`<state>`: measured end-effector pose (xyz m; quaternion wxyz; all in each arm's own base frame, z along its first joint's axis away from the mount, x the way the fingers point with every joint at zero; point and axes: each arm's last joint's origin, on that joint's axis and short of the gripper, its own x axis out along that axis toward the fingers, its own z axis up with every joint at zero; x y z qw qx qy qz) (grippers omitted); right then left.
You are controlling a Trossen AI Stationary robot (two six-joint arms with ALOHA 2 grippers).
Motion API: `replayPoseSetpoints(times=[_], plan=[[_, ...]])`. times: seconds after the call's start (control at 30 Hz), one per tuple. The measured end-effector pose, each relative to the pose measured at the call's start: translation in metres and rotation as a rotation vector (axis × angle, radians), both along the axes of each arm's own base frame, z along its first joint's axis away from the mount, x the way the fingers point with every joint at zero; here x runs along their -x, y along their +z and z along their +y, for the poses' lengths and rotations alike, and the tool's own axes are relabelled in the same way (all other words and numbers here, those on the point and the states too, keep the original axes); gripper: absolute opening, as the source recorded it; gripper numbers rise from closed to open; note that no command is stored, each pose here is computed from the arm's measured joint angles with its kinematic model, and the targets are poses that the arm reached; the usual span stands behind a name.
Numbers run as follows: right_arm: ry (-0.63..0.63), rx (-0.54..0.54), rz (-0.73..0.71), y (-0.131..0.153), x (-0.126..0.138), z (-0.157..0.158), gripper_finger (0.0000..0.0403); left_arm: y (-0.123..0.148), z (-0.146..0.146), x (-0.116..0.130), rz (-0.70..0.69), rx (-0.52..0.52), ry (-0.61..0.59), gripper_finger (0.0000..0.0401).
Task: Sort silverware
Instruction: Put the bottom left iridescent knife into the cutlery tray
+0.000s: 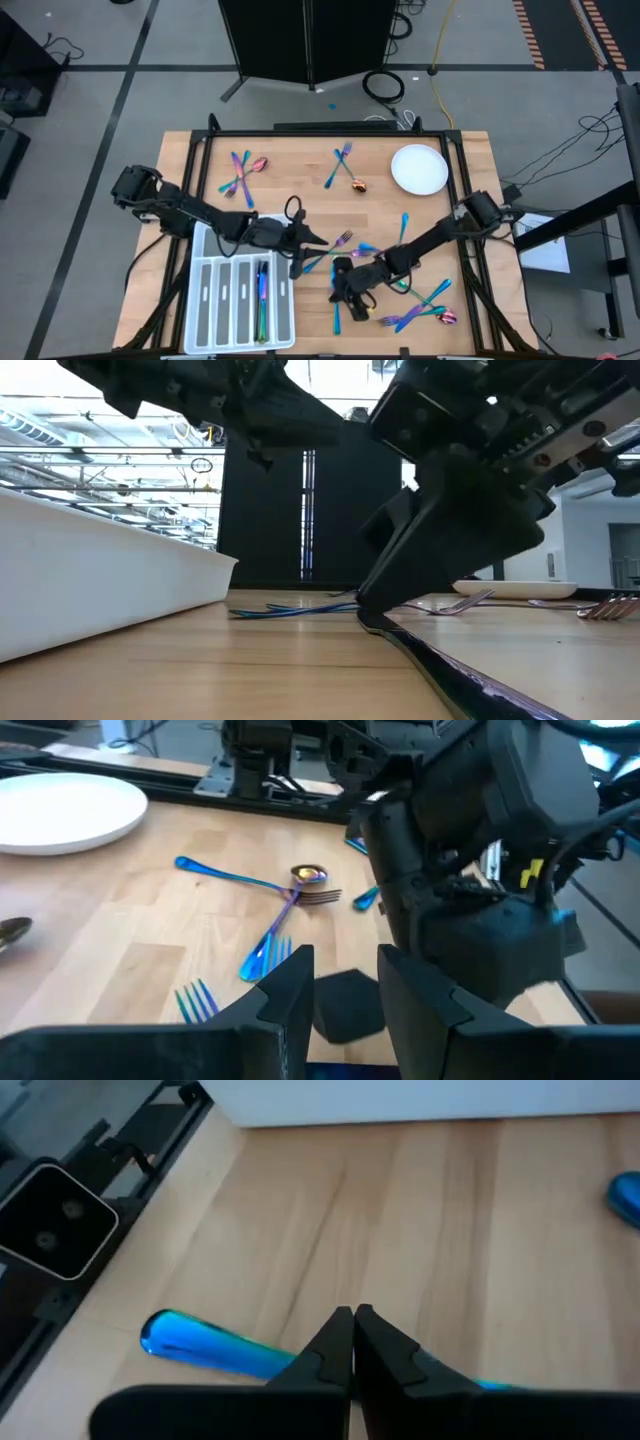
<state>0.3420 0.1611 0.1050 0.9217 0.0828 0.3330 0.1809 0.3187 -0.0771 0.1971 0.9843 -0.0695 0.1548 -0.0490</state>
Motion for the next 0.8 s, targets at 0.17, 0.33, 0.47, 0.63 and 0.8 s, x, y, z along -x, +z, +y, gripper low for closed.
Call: replayPoseSetpoints(times=[0.17, 0.33, 0.47, 0.63, 0.8], plan=[[0.009, 0.041, 0.072, -0.004, -0.001, 0.002, 0.0, -0.001, 0.001, 0.0, 0.011, 0.007, -0.028, 0.0113], [0.056, 0.125, 0.119, -0.003, -0.001, 0.003, 0.0, -0.002, 0.001, 0.0, 0.024, -0.015, -0.036, 0.0113], [0.114, 0.272, 0.129, 0.004, -0.006, 0.006, 0.0, -0.002, 0.002, 0.0, 0.022, -0.031, -0.038, 0.0113], [0.193, 0.405, 0.111, 0.016, -0.016, 0.006, 0.0, -0.002, 0.005, 0.0, 0.021, -0.04, -0.032, 0.0113], [0.236, 0.398, 0.039, 0.046, -0.028, 0.012, 0.0, -0.002, 0.007, -0.001, 0.017, -0.065, -0.036, 0.0113]])
